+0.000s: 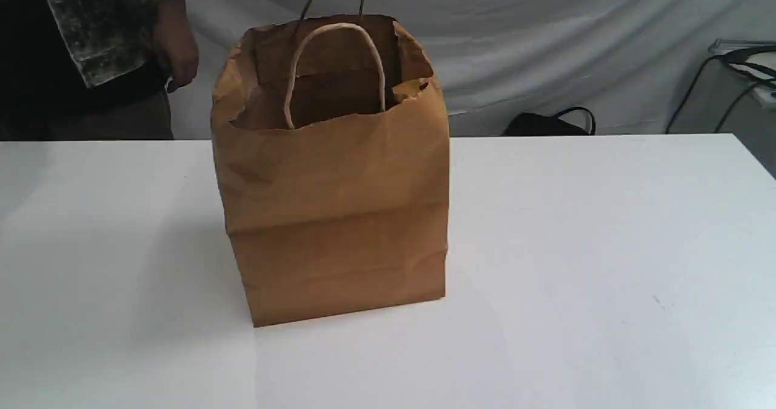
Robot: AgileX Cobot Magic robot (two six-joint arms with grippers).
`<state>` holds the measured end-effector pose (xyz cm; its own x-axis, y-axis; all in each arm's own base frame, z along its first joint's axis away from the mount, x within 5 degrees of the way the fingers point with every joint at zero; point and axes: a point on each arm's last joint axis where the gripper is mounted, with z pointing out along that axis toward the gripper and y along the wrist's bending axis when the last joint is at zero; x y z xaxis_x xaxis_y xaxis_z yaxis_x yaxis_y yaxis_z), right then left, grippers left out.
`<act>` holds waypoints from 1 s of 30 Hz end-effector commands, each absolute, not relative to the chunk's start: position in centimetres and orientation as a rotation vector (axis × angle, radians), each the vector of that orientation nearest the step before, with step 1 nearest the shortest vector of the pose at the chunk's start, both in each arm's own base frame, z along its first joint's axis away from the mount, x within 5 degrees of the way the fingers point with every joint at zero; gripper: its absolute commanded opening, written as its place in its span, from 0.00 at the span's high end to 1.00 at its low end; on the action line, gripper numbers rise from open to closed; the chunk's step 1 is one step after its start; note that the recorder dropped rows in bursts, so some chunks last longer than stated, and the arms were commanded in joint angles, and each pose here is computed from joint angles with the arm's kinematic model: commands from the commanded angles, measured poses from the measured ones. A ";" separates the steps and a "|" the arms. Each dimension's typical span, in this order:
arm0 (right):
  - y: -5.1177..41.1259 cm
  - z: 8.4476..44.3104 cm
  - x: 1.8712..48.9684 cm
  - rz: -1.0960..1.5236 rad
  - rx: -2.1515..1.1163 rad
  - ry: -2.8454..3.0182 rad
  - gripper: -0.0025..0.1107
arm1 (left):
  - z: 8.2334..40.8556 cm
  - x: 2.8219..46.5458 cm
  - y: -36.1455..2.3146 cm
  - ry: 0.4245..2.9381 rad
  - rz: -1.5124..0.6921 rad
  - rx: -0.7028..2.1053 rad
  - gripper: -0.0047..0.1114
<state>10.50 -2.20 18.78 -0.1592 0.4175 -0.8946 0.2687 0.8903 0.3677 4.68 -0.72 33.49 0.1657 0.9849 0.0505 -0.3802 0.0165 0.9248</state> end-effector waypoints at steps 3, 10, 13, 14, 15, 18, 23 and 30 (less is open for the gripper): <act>-2.3 18.7 10.4 0.138 0.532 1.753 0.98 | 31.3 4.4 -0.8 0.884 1.050 0.922 0.37; -2.3 18.7 10.4 0.138 0.532 1.753 0.98 | 32.0 3.4 -0.4 1.062 0.205 0.325 0.37; -2.3 18.7 10.4 0.138 0.532 1.753 0.98 | 31.4 3.4 -0.5 1.103 -0.068 0.174 0.37; -2.3 18.7 10.4 0.138 0.532 1.753 0.98 | 30.9 3.5 -0.6 1.116 -0.151 0.137 0.37; -2.3 18.7 10.4 0.138 0.532 1.753 0.98 | 30.5 3.5 -0.7 1.127 -0.191 0.124 0.37; -2.3 18.7 10.4 0.138 0.532 1.753 0.98 | 28.7 3.7 -0.9 1.158 -0.277 0.098 0.37; -2.3 18.7 10.4 0.138 0.532 1.753 0.98 | 25.4 4.6 -1.0 1.252 -0.269 0.079 0.37; -2.3 18.7 10.4 0.138 0.532 1.753 0.98 | 23.9 5.1 -0.8 1.397 -0.149 0.092 0.37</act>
<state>10.50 -2.20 18.78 -0.1592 0.4175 -0.8946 0.2687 0.8903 0.3677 4.99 -0.83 24.41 0.1976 -0.0746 -0.9774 0.1707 0.9845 -0.0406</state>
